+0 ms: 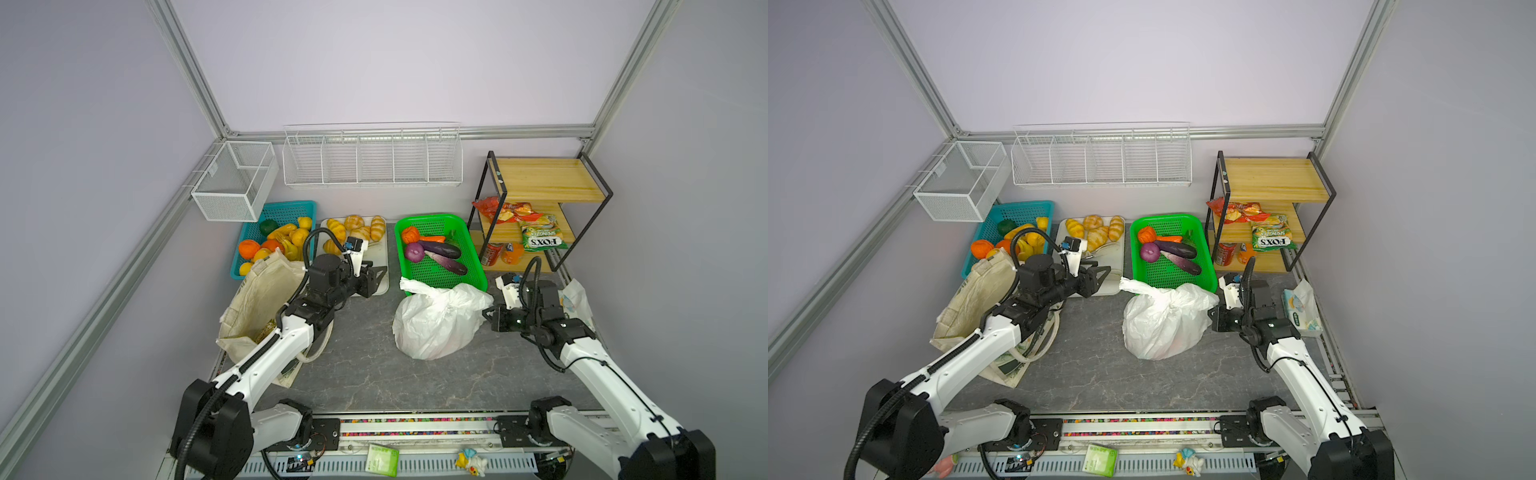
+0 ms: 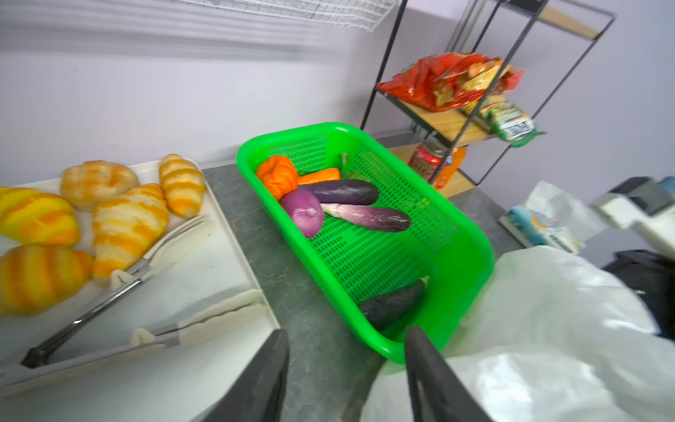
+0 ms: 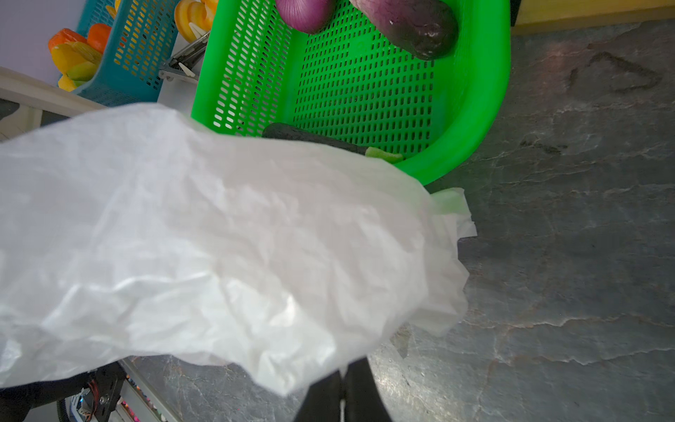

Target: Place the mixed food into the grocery bags and tie them

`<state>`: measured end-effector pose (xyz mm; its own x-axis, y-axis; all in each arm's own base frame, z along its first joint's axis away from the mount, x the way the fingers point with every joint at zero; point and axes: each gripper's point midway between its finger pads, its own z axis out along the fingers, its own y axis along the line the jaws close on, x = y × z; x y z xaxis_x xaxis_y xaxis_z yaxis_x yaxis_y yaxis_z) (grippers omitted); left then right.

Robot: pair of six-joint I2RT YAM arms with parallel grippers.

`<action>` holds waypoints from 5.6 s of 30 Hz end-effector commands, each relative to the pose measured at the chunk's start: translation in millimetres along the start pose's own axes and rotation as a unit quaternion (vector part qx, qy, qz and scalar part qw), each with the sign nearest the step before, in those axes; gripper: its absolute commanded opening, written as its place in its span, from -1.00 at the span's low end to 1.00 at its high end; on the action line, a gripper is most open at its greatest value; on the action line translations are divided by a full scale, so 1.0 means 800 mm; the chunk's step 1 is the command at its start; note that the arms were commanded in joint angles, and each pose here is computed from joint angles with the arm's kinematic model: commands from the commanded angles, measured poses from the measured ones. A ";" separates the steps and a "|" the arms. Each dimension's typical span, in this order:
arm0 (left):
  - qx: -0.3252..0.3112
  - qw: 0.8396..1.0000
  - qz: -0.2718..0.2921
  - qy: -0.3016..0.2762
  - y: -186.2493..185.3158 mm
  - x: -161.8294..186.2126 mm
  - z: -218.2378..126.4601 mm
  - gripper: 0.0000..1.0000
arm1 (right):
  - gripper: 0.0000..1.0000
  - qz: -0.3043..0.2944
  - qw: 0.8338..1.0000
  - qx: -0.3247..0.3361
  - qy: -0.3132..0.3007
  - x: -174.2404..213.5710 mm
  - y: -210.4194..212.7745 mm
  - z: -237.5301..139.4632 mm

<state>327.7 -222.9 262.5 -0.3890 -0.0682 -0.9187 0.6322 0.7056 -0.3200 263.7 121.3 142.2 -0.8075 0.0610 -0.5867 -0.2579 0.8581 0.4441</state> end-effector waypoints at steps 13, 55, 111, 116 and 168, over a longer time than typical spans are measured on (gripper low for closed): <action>0.114 0.989 -0.093 -0.026 -0.097 -0.011 -0.007 0.91 | -0.88 -0.036 0.999 -0.021 -0.018 -0.021 0.029 -0.003; -0.023 0.999 -0.018 -0.013 -0.013 0.052 0.023 -0.11 | -0.37 0.035 0.994 0.007 -0.107 -0.021 -0.028 -0.030; 0.036 0.988 0.148 0.017 -0.172 -0.077 -0.007 -1.00 | 0.94 -0.045 0.942 0.104 -0.315 -0.143 0.018 -0.178; -0.042 0.990 0.118 -0.063 -0.146 -0.175 -0.085 -1.00 | 0.98 -0.038 0.951 0.037 -0.305 -0.157 0.050 -0.173; -0.528 0.830 0.176 -0.034 0.060 -0.233 -0.311 -1.00 | -0.50 -0.033 0.928 -0.347 0.131 0.007 0.556 0.179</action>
<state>266.9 -4.7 474.9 -0.2495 0.2642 -0.9316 -0.2478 0.9126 0.3252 222.5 571.7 227.8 -0.8528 -0.1937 -0.4849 -0.5218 0.3485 0.7786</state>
